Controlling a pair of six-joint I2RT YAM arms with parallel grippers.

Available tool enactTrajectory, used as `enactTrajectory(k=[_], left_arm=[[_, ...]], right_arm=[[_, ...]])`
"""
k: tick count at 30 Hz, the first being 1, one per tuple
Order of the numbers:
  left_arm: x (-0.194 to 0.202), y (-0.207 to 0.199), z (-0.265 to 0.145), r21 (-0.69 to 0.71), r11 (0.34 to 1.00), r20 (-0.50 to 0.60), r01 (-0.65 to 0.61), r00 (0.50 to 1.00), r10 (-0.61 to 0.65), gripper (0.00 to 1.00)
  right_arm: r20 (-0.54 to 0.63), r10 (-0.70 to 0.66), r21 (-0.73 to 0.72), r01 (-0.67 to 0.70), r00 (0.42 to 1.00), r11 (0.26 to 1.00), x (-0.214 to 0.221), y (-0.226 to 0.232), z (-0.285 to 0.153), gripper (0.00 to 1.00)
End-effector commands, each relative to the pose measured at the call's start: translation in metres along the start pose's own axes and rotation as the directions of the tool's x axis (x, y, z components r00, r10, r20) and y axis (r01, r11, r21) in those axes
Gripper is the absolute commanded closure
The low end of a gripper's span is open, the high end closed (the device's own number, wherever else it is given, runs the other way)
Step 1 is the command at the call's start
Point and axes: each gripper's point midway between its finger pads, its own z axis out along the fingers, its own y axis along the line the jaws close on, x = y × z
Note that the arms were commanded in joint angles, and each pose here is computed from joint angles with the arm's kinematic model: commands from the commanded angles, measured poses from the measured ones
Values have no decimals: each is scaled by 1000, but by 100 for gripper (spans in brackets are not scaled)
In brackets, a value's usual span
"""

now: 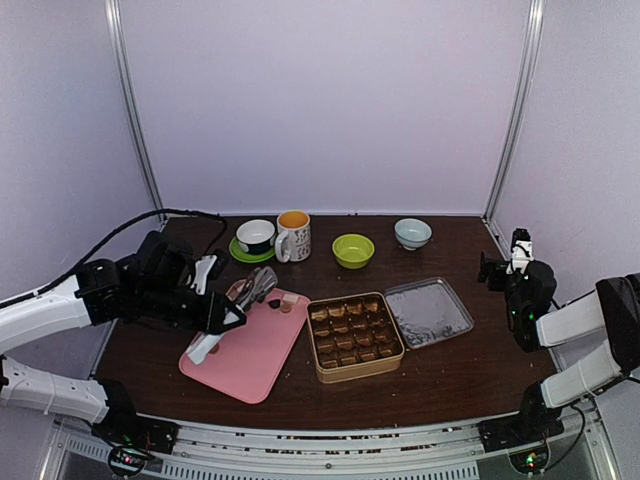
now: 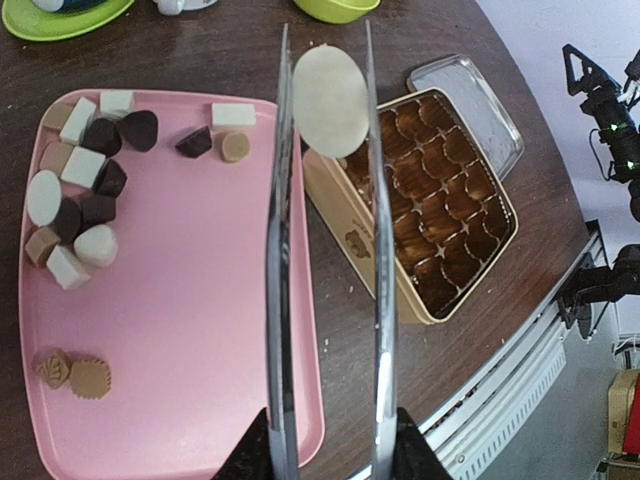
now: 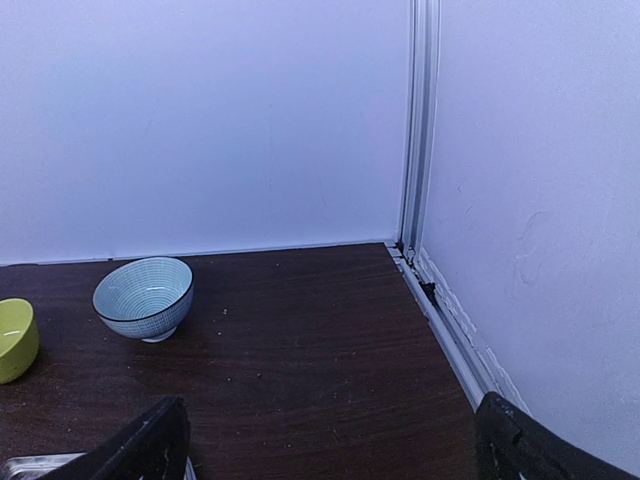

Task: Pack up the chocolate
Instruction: Place the fake chocolate in the empty pocket of the box.

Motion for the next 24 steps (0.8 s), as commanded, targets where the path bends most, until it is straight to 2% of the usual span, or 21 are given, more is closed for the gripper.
enactTrajectory(k=[1,15,24], left_arm=[[-23,-24,15,87,994,91,-67,994,59,72],[-23,-60,71,88,969,10,-231,973,231,72],[-35,-68,88,88,968,28,-236,972,234,72]], right_arm=[[31,8,3,-8,1000,1000,-9,-1,2,0],[29,8,1,-8,1000,1000,-9,-1,2,0],[31,8,2,-8,999,1000,-9,-1,2,0]])
